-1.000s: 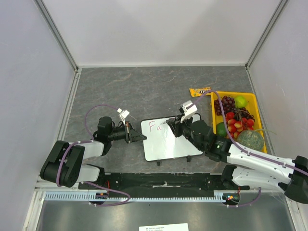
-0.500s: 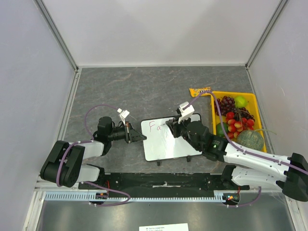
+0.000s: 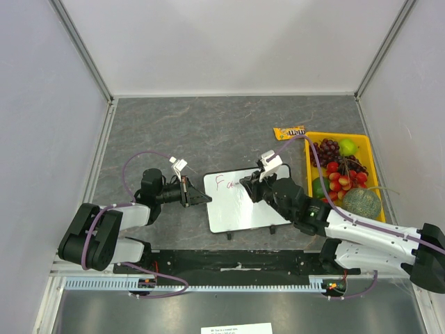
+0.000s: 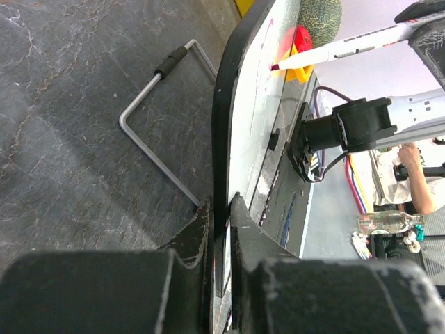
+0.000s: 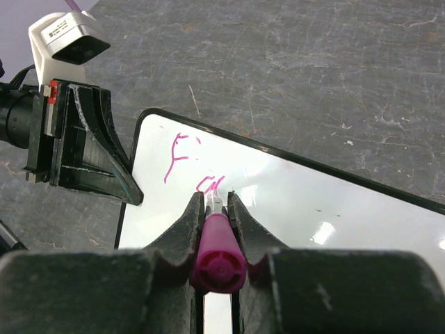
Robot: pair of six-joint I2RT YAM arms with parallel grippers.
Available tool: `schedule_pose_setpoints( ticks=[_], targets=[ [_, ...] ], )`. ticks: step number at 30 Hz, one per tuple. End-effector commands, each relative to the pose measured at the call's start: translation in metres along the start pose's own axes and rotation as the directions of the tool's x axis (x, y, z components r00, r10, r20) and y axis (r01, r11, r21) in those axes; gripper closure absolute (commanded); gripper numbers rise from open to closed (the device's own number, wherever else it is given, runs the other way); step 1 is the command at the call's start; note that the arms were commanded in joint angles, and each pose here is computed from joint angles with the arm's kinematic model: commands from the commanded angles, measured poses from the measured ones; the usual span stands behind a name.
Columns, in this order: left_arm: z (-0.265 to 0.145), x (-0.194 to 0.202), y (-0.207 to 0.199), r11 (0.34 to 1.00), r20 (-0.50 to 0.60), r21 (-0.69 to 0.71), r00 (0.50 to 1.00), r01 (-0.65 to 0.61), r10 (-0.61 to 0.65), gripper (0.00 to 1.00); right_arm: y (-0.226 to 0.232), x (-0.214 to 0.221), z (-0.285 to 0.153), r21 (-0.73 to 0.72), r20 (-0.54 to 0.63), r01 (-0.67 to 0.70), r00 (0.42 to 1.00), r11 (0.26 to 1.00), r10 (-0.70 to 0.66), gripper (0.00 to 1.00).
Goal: Write a sentence on the whiteboard
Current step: Write on the whiteboard with the whiteboard.
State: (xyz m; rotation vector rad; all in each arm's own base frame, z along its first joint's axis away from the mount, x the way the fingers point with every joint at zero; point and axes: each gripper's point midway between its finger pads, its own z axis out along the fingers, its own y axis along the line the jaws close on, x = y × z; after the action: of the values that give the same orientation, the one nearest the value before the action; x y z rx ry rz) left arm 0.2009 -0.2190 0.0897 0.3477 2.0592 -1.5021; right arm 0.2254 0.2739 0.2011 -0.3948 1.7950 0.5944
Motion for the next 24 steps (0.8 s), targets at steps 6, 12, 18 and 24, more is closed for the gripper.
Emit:
schedule_pose_setpoints(
  ticks=[6,12,18,24],
  targets=[
    [0.002,-0.004,0.013,0.997,0.014,-0.060,0.999,-0.039,0.040,0.98,-0.009,0.015,-0.006,0.017,-0.039,0.007,0.999,1.000,-0.006,1.00],
    [0.003,-0.002,0.014,0.998,0.009,-0.060,0.999,-0.033,0.034,0.98,0.004,-0.010,-0.008,-0.030,0.013,-0.023,1.000,0.999,0.023,1.00],
    [0.003,-0.002,0.014,0.998,0.010,-0.062,0.999,-0.032,0.032,0.98,0.012,-0.045,-0.011,-0.054,0.105,-0.058,0.992,0.997,0.064,1.00],
    [0.003,-0.003,0.014,0.998,0.010,-0.059,0.999,-0.036,0.036,0.98,0.008,-0.064,-0.009,-0.023,0.160,-0.057,0.985,0.998,0.060,1.00]
  ],
)
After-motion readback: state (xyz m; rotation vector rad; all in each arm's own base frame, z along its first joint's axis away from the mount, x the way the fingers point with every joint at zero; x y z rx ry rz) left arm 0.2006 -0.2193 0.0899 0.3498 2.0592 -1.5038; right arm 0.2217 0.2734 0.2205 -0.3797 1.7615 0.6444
